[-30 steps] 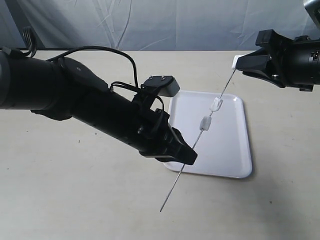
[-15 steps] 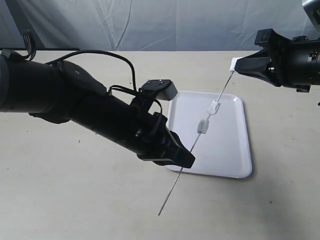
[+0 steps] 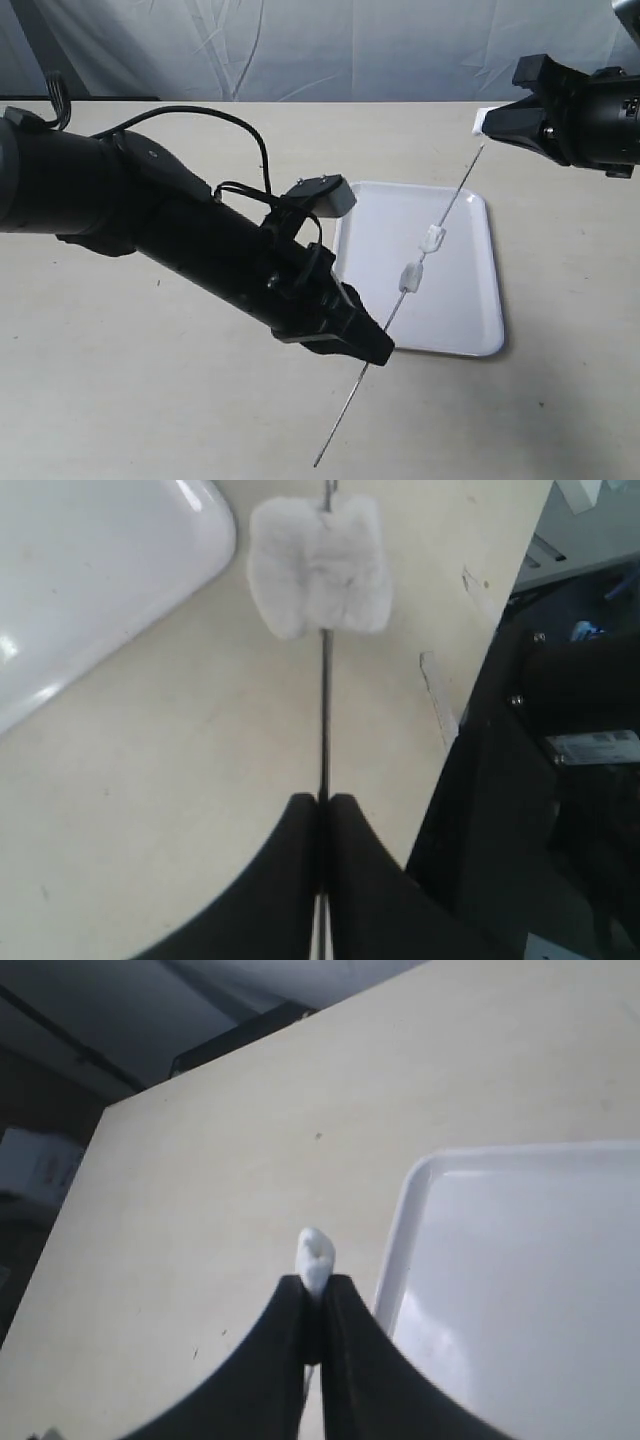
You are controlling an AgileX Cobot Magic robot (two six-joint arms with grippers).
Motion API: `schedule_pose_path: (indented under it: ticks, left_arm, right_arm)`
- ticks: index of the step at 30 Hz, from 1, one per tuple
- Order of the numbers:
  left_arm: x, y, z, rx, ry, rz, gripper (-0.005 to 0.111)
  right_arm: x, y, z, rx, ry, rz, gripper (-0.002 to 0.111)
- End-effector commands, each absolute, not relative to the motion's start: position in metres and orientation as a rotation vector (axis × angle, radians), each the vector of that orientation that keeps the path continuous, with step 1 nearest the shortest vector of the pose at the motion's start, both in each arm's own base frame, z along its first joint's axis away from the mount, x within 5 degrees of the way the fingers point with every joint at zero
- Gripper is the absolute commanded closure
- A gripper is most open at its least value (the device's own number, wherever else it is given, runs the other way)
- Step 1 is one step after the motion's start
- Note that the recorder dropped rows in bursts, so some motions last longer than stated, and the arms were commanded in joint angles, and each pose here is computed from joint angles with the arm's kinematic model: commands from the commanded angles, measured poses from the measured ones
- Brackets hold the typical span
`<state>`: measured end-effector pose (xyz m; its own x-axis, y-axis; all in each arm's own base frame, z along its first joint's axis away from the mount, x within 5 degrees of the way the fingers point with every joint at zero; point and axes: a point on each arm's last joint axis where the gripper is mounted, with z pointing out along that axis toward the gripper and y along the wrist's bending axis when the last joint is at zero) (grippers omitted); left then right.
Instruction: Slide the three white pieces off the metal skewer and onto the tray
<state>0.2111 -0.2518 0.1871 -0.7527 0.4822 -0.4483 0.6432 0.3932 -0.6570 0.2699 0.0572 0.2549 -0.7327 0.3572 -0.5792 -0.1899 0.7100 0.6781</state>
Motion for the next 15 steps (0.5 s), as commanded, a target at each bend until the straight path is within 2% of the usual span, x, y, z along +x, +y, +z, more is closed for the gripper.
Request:
schedule_pose_path:
  ticks: [1, 8, 15]
  left_arm:
    - [0.205, -0.250, 0.186, 1.035, 2.475, -1.330, 0.107]
    - [0.212, -0.249, 0.183, 0.998, 2.473, -1.237, 0.107]
    - [0.237, -0.223, 0.184, 0.839, 2.504, -1.181, 0.107]
  right_arm:
    - [0.273, 0.052, 0.258, 0.154, 2.161, 0.921, 0.109]
    - [0.272, 0.054, 0.258, 0.127, 2.165, 0.934, 0.109]
    - [0.267, 0.053, 0.243, 0.075, 2.273, 0.889, 0.109]
